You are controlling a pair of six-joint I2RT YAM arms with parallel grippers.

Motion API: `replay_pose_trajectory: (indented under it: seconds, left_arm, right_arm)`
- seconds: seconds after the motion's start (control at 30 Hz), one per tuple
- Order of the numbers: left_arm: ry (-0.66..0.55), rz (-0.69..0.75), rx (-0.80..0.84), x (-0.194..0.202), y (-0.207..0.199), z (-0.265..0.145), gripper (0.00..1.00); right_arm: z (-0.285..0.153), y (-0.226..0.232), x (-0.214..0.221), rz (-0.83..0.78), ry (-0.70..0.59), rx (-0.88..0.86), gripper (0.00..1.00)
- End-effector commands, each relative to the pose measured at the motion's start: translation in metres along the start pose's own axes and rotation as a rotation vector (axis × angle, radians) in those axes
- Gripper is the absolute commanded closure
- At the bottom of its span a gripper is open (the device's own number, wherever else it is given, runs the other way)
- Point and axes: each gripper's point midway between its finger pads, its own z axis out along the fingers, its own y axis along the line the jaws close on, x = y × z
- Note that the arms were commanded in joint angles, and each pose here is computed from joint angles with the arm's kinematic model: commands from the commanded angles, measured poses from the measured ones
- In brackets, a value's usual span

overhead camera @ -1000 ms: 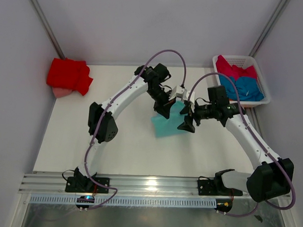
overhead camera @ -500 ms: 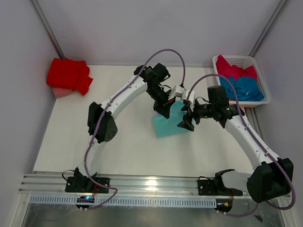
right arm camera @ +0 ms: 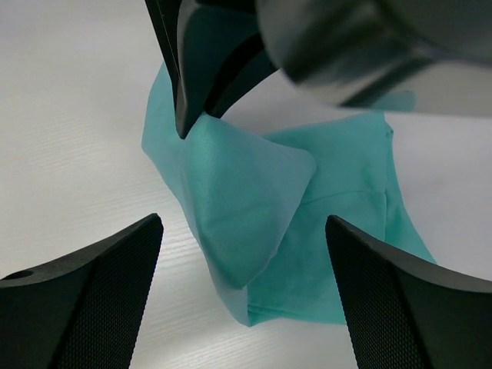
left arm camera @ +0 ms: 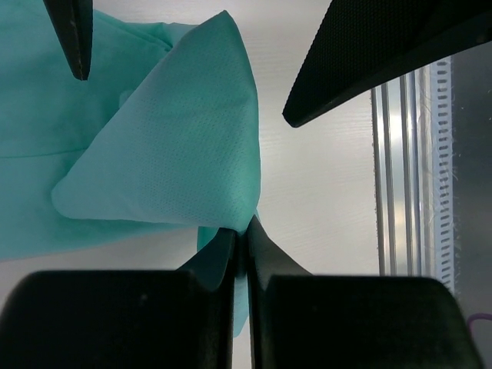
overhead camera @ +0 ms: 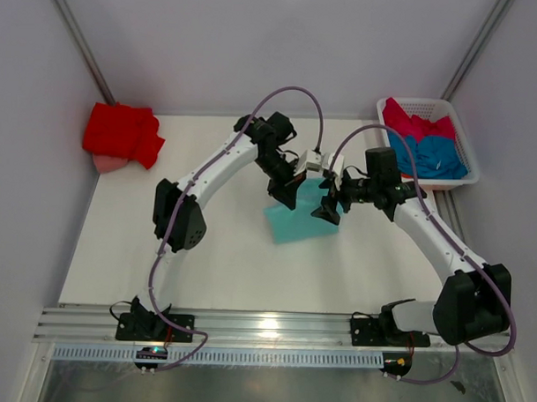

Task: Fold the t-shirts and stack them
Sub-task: Fold the tshirt

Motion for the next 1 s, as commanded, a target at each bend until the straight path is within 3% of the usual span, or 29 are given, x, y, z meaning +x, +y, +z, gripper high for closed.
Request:
replay_pose_trajectory:
  seconds: [0.0,0.1,0.2,0.27,0.47,0.53,0.77,0.97]
  left_arm:
    - [0.010,-0.062,0.155,-0.011,-0.093,-0.035,0.98]
    - [0.009,-0.057,0.151,-0.012,-0.096,-0.036,0.98]
    - [0.020,-0.047,0.137,-0.011,-0.094,-0.037,0.98]
    - [0.036,-0.039,0.114,-0.008,-0.087,-0.035,0.98]
    - [0.025,-0.037,0.044,-0.007,-0.041,-0.010,0.99]
    - [0.020,-0.037,0.026,-0.010,-0.022,0.000,0.99]
    - [-0.005,-0.001,-0.034,-0.018,0.021,0.023,0.99]
    - [0.001,0.047,-0.130,-0.015,0.061,0.035,0.99]
  right_arm:
    - [0.010,0.004,0.009,0.030,0.021,-0.060,0.10]
    - [0.012,0.010,0.010,0.045,0.022,-0.110,0.15]
    - [0.013,0.018,0.011,0.067,0.035,-0.181,0.30]
    - [0.011,0.019,0.010,0.080,0.051,-0.186,0.32]
    - [-0.016,-0.002,-0.021,0.050,0.014,0.044,0.19]
    - [-0.027,-0.013,-0.022,0.094,0.028,0.162,0.14]
    - [-0.091,-0.067,-0.032,0.190,0.041,0.683,0.10]
    - [-0.127,-0.068,-0.036,0.143,0.069,0.818,0.07]
